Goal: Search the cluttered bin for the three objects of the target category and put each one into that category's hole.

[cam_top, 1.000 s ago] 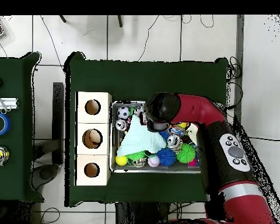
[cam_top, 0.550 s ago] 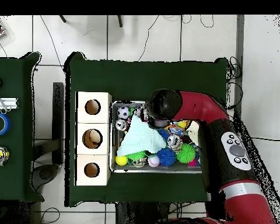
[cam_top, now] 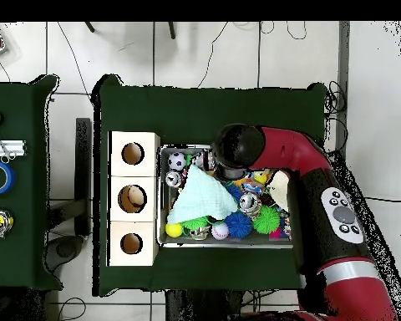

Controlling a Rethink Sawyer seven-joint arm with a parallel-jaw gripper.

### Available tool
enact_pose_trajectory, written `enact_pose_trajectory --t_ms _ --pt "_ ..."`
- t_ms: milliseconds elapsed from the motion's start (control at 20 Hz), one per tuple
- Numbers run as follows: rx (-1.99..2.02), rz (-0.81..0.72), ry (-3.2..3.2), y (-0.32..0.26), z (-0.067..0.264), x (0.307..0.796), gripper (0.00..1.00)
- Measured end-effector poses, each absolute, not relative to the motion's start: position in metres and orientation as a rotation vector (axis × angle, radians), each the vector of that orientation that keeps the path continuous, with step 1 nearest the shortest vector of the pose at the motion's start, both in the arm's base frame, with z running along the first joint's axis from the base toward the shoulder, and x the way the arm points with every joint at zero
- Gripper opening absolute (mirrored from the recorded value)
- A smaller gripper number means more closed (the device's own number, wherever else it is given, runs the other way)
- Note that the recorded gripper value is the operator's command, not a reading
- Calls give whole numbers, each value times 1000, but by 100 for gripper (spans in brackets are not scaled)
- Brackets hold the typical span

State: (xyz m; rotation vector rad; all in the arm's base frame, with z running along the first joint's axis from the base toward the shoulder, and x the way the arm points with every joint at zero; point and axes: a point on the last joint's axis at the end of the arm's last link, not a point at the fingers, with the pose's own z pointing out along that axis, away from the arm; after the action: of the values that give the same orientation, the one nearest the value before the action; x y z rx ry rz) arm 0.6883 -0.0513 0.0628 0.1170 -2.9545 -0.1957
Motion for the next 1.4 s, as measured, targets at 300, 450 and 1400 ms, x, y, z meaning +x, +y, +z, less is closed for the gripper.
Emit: enact_pose_trajectory --t_ms 300,450,1400 --pt "83 -204 -2972 -69 72 690 100" --pt "67 -193 -2984 -79 81 691 100" --pt "6 -204 -2957 -129 143 694 100"
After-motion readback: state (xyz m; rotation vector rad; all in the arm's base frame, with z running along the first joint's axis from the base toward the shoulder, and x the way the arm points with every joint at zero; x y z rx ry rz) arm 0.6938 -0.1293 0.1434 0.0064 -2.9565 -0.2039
